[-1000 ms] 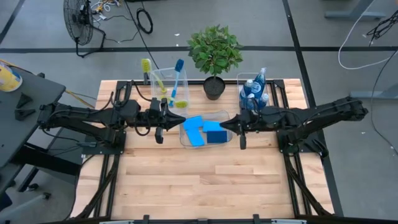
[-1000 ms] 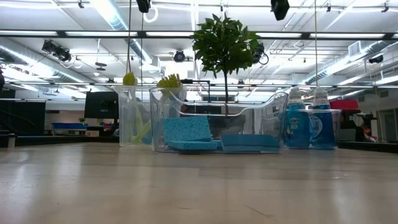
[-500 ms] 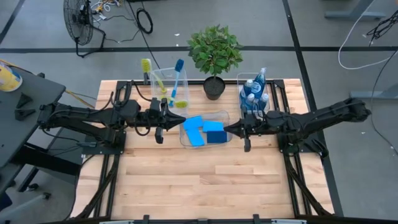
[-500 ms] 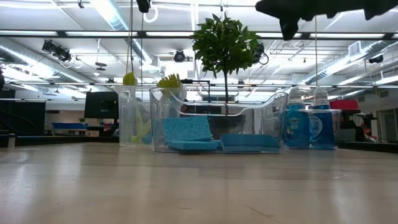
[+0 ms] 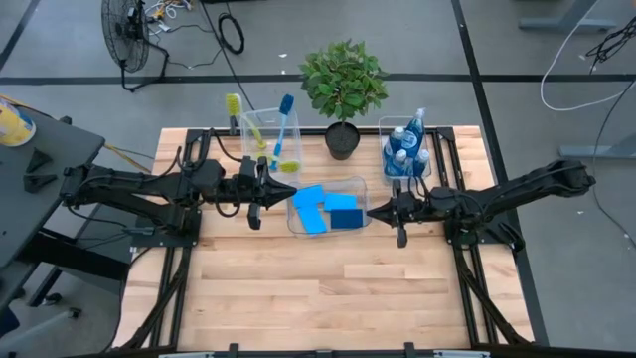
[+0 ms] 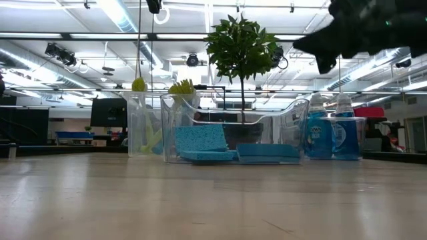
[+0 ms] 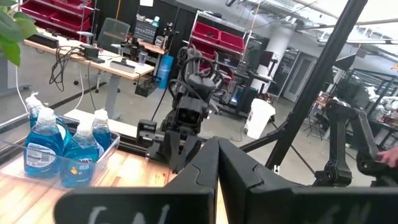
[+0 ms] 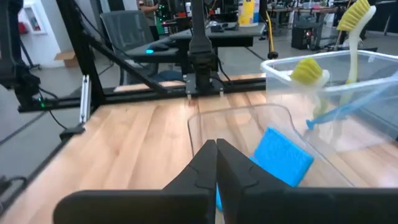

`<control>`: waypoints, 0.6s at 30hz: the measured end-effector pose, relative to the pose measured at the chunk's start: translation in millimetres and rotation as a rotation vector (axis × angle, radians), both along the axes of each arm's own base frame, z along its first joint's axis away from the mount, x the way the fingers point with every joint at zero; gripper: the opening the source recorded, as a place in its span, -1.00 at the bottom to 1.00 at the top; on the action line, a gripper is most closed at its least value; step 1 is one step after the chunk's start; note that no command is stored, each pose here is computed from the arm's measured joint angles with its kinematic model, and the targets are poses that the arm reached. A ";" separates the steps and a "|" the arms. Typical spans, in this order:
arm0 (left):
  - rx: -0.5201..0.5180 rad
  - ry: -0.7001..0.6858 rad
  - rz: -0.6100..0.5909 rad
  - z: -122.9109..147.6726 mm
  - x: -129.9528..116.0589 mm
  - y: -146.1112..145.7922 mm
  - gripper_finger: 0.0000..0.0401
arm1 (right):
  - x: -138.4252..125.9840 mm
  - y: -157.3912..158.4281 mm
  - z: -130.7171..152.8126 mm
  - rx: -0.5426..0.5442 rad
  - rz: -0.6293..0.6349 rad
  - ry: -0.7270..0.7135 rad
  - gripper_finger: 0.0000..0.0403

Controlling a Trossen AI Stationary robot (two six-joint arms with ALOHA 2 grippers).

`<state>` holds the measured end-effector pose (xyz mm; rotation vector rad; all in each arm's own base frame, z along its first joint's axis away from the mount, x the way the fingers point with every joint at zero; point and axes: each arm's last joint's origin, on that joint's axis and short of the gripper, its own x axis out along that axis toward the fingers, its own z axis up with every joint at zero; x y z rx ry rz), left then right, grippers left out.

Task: Pick & Place Kitchen Sink Supplies
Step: Return to Home Position

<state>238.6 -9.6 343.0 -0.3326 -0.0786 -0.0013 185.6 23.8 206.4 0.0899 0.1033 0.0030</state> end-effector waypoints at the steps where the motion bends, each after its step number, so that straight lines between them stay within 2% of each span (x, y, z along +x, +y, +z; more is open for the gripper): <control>1: 0.000 0.001 0.000 -0.1 0.0 0.0 -0.93 | -1.8 -0.3 -3.9 -0.008 0.001 0.003 -0.96; 9: 0.000 0.000 0.000 0.0 0.0 0.0 -0.93 | -11.0 -2.3 -27.3 -0.034 -0.020 0.053 -0.96; 18: 0.000 0.001 0.000 -0.1 0.0 0.0 -0.93 | -18.8 -3.7 -39.0 -0.060 -0.027 0.081 -0.96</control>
